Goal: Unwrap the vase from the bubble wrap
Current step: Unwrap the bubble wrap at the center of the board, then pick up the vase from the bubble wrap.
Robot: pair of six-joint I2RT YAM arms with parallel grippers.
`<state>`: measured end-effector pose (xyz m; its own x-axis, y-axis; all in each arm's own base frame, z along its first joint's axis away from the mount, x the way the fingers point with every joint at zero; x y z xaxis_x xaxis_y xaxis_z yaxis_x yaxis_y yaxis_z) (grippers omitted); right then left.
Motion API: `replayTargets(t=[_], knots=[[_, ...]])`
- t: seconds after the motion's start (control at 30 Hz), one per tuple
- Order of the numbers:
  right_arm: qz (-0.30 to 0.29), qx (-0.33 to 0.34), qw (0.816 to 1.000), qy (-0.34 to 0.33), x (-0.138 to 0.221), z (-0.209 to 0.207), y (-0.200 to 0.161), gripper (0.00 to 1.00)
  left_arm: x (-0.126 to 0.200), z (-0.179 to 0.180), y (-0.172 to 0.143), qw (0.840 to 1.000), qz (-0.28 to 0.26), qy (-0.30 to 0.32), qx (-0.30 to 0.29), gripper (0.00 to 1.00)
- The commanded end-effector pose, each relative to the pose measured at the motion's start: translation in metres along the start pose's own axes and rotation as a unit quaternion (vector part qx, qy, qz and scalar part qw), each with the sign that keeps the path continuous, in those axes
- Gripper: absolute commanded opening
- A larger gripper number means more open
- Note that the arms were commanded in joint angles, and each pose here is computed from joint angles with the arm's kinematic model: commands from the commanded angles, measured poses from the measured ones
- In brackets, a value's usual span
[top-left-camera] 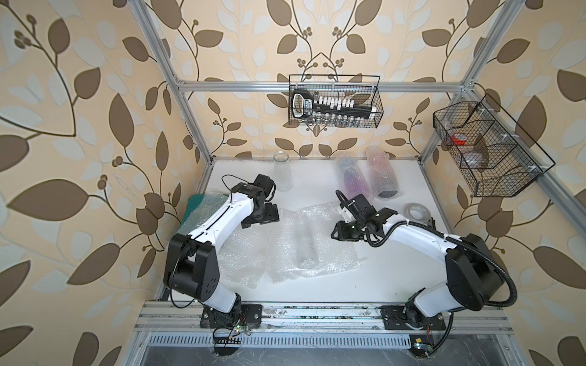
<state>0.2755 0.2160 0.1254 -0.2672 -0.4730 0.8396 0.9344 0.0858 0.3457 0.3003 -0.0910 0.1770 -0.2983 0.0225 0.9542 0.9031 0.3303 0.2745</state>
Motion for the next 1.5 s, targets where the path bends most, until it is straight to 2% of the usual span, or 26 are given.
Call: replayTargets(t=[0.0, 0.2, 0.4, 0.57, 0.77, 1.0, 1.13, 1.3, 1.47], knots=[[-0.02, 0.021, 0.999, -0.017, 0.02, 0.002, 0.011, 0.49, 0.029, -0.026, -0.015, 0.999, 0.018, -0.039, -0.017, 0.94], [-0.037, 0.027, 0.999, -0.014, 0.031, 0.004, 0.013, 0.74, 0.023, -0.09, -0.023, 0.995, 0.062, -0.08, -0.02, 0.95], [-0.067, 0.043, 0.997, -0.024, 0.047, 0.002, 0.012, 0.86, -0.009, -0.119, -0.017, 0.994, 0.091, -0.054, -0.012, 0.94], [-0.078, 0.044, 0.995, -0.033, 0.054, -0.002, 0.01, 0.94, -0.041, -0.131, -0.017, 0.991, 0.128, -0.026, -0.005, 0.92], [-0.091, 0.05, 0.994, -0.029, 0.061, -0.002, 0.008, 0.95, -0.071, -0.134, -0.02, 0.987, 0.161, 0.011, 0.005, 0.91], [-0.099, 0.05, 0.993, -0.031, 0.064, -0.007, 0.009, 0.95, -0.101, -0.129, -0.029, 0.983, 0.179, 0.041, 0.018, 0.86], [-0.097, 0.051, 0.993, -0.031, 0.063, -0.007, 0.011, 0.94, -0.111, -0.128, -0.03, 0.982, 0.181, 0.051, 0.016, 0.81], [-0.097, 0.054, 0.993, -0.032, 0.063, -0.008, 0.013, 0.94, -0.116, -0.126, -0.03, 0.981, 0.184, 0.059, 0.007, 0.71], [-0.098, 0.05, 0.993, -0.035, 0.064, -0.011, 0.013, 0.94, -0.114, -0.124, -0.033, 0.981, 0.186, 0.057, 0.001, 0.69]])
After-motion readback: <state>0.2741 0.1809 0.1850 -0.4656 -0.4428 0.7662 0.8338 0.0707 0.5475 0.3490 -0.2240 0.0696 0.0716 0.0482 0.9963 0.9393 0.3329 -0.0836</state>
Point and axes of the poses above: each gripper's point midway between its finger pads, its own x axis back along the fingers, its own z axis along the line the jaws close on, y = z × x, the point moved 3 cm from there along x, back along the fingers, and after that the axes turned 5 degrees about x, right-handed, at the moved point
